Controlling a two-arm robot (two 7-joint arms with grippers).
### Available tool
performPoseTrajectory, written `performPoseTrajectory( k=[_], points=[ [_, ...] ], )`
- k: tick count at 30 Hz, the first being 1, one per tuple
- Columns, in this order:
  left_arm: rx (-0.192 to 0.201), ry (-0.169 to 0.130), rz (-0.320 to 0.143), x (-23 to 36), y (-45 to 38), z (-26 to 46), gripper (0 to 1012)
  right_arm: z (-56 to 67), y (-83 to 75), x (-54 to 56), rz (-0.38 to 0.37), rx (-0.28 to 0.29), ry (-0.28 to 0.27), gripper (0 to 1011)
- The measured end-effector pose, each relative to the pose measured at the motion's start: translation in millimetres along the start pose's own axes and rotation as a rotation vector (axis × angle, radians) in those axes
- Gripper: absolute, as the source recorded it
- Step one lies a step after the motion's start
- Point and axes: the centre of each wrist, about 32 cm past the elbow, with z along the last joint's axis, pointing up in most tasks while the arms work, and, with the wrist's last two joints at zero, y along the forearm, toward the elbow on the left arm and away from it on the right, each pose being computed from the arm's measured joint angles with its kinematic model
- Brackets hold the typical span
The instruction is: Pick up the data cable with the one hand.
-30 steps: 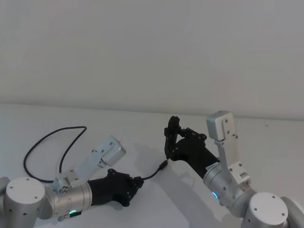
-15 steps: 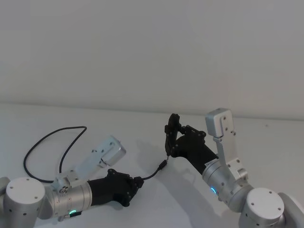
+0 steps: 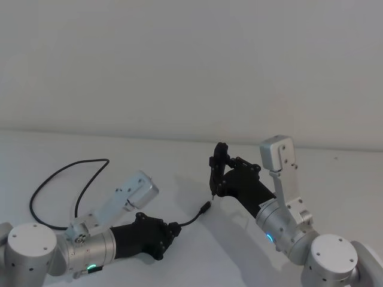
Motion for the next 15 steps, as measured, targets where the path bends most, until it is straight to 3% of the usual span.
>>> performPoseTrajectory(
  k=[15],
  points=[
    [0.000, 0.000, 0.000, 0.0, 0.0, 0.0, 44, -1.3, 0.9, 1.7, -0.002, -0.003, 0.001, 275]
  ],
)
